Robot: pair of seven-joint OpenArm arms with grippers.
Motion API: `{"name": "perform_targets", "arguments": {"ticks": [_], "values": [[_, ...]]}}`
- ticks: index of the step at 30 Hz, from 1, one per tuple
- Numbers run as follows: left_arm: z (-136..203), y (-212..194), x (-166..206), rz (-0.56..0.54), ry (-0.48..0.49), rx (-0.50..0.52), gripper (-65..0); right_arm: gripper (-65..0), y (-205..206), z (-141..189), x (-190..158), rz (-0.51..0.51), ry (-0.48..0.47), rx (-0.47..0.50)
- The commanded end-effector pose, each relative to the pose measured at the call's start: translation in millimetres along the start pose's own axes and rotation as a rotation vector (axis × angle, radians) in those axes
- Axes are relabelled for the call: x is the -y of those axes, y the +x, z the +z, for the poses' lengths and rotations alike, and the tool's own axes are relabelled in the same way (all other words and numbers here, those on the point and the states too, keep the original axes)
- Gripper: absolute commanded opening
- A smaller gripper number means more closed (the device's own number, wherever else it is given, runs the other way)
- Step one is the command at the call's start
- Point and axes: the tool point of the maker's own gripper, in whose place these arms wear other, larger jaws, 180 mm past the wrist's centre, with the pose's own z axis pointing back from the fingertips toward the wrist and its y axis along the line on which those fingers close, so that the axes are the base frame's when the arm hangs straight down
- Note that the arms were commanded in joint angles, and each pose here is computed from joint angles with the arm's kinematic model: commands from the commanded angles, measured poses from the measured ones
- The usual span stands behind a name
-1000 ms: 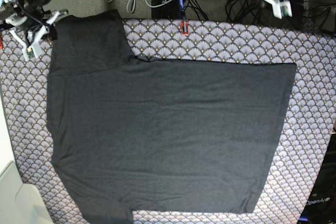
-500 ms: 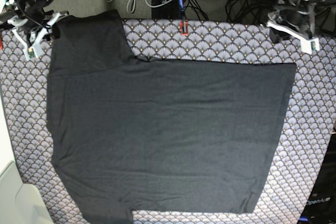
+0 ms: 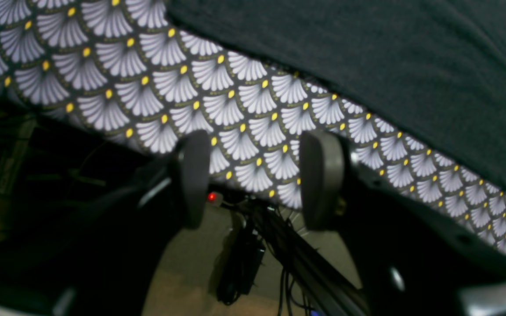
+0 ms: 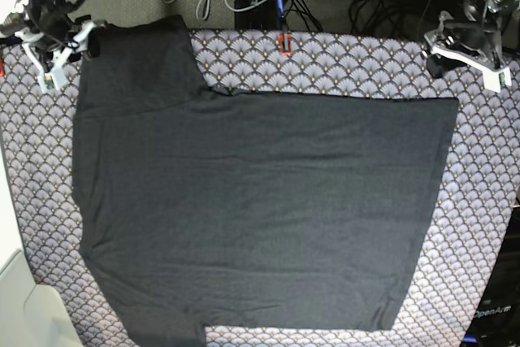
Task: Fold the T-shirt properly
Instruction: 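Move the right gripper to the shirt's shoulder corner and the left gripper toward the sleeve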
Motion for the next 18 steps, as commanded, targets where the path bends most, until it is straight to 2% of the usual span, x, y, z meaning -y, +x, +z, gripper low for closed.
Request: {"name": "perform_targets", "arguments": {"ticks": [1,5,13,18], "values": [[5,9,-3,-0.012,0.005,0.033,-32.8,-38.6,1,1,7,-0.003,-0.003,0.009],[7,12,-9,-0.003,0.023,0.043,-32.8,-38.6,-7,-9,10,-0.043,0.013,-0.013],[11,9,-18,0.0,0.045,0.035,-32.9,-38.7,-10,-9,9,-0.045,0.014,-0.02],[11,9,-18,0.0,0.045,0.035,-32.9,-39.0,-28,-11,-3,-0.071,0.036,-0.05]]}}
